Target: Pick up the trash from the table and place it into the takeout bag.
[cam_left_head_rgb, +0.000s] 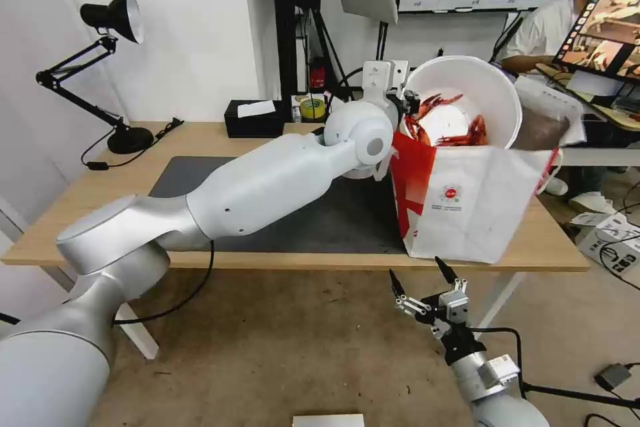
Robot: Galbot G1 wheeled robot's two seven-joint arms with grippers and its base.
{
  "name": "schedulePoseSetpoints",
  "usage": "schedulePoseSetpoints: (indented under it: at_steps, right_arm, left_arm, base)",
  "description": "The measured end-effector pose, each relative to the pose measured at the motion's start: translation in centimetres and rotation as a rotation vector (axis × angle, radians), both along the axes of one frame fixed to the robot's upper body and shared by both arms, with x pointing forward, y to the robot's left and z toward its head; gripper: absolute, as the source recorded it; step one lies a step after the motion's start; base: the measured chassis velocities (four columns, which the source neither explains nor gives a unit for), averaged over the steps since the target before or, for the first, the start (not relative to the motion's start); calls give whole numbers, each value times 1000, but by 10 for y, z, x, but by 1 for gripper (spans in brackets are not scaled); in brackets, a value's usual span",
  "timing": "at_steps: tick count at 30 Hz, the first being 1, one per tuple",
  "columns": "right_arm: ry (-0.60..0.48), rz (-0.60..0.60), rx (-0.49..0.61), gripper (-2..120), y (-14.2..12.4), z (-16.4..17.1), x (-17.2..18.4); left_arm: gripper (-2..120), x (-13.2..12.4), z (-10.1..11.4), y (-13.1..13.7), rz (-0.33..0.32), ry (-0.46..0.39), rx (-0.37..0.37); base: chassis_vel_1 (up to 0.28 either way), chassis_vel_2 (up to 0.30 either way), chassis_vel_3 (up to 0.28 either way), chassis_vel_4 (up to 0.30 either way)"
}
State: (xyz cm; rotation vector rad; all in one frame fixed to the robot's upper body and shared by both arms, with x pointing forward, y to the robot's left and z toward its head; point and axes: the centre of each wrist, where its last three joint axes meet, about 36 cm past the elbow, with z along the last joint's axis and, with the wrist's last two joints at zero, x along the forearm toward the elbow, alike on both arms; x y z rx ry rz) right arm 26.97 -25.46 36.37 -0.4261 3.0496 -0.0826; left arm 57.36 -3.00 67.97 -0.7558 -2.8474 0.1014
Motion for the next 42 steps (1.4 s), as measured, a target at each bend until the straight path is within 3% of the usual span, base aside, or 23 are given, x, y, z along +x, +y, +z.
schedulePoseSetpoints:
  at_steps: [12,18,20,25,29,31,33,36,42]
  right_arm:
    - [0,0,0,100,0,0,0]
    - [0,0,0,100,0,0,0]
    - [0,0,0,100,0,0,0]
    - [0,0,0,100,0,0,0]
    - [0,0,0,100,0,0,0]
    - [0,0,0,100,0,0,0]
    - [0,0,0,100,0,0,0]
    - [0,0,0,100,0,0,0]
    - [0,0,0,100,0,0,0]
  left_arm:
    - [43,-7,9,5,-42,64,-32]
    - [64,-7,7,24,-38,65,-44]
    - [75,-5,3,36,-36,71,-52]
    - [88,-7,-4,49,-44,56,-82]
    - [99,-8,-22,67,-50,-3,-132]
    - [100,-11,-44,84,-50,-30,-158]
    - [100,-13,-56,95,-57,-45,-157]
    - [100,-23,-88,134,-56,-94,-121]
    - [100,-40,-116,182,-42,-152,-126]
  base:
    - [0,0,0,0]
    - [0,0,0,0]
    - [0,0,0,0]
    - [0,0,0,0]
    - [0,0,0,0]
    - [0,0,0,0]
    - [0,0,0,0]
    - [0,0,0,0]
    - [0,0,0,0]
